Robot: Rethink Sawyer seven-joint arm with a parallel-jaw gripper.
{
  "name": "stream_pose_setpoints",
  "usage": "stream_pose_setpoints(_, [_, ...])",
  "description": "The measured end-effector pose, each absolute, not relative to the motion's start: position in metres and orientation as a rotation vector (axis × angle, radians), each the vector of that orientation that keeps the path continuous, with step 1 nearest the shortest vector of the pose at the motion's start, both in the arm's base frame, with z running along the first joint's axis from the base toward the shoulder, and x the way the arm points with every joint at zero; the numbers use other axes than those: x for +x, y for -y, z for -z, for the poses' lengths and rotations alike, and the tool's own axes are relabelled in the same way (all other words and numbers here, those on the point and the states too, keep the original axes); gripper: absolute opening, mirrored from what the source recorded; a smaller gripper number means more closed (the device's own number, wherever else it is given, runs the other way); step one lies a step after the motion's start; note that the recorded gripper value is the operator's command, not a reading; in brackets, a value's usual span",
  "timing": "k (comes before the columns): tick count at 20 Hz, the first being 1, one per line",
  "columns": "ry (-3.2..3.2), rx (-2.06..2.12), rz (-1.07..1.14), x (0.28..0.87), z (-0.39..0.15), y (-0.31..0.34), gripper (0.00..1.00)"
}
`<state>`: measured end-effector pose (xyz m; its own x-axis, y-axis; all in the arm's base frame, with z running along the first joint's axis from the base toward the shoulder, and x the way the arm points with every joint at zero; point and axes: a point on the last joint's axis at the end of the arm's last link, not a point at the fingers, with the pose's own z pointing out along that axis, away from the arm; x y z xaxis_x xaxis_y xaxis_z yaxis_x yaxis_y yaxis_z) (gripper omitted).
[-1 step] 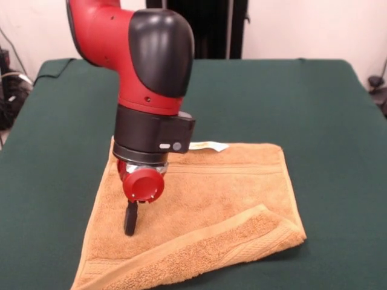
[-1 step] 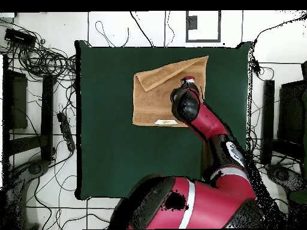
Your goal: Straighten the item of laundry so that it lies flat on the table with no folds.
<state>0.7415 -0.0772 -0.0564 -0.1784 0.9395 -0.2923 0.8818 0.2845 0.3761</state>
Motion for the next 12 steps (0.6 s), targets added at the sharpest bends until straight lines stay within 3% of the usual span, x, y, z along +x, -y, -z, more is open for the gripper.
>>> stream_pose_setpoints(12, [-2.100,1.659,-0.220,0.732,0.051,0.095,0.00])
